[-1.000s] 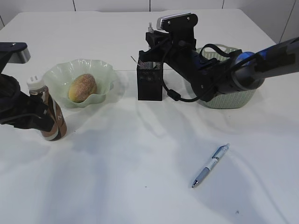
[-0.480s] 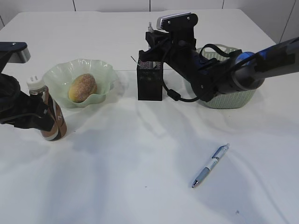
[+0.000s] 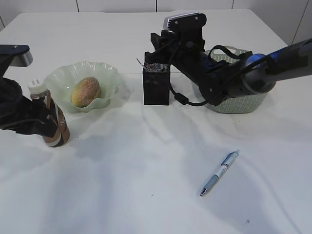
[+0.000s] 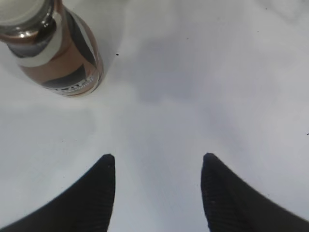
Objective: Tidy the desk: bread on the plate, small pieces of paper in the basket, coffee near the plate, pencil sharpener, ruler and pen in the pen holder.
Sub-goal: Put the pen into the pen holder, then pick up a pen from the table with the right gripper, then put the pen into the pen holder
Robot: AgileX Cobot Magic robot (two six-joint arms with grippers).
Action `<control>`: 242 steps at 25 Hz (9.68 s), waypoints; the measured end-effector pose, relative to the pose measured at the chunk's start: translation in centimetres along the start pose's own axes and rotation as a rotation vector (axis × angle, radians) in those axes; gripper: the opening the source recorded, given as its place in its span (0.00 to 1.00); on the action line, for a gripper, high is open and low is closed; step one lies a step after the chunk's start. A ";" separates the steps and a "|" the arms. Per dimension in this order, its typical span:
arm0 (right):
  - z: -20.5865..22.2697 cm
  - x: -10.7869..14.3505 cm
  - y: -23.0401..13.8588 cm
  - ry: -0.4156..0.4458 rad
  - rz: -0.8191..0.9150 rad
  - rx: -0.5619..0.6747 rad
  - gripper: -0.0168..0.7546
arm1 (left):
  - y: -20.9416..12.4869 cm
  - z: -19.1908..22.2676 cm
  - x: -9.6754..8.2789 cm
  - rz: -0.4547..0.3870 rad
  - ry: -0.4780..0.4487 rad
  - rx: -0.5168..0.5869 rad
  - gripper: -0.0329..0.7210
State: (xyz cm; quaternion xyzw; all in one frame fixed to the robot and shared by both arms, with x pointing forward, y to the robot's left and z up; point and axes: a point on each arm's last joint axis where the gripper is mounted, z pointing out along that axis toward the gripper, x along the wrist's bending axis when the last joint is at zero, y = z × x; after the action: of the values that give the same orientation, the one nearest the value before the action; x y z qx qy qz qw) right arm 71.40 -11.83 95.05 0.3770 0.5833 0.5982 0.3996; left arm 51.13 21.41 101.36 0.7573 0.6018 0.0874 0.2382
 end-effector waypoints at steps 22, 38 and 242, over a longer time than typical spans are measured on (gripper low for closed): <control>-0.8 0.0 4.2 0.009 -0.046 0.119 0.55 | 0.0 0.0 0.0 0.000 0.000 0.002 0.57; -6.4 -0.4 8.3 -0.101 0.114 0.754 0.55 | -0.7 0.0 -0.1 0.000 -0.008 0.074 0.57; -7.2 -2.4 8.3 -0.200 0.290 1.067 0.14 | -1.6 -0.1 -0.4 -0.041 -0.046 0.177 0.57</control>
State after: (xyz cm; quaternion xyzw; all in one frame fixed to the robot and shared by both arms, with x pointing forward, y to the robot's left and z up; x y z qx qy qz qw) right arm 65.45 -16.87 103.17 0.6583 0.7064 0.2303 0.1205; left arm 49.56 21.28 100.81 0.7647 0.6169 0.0117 0.1858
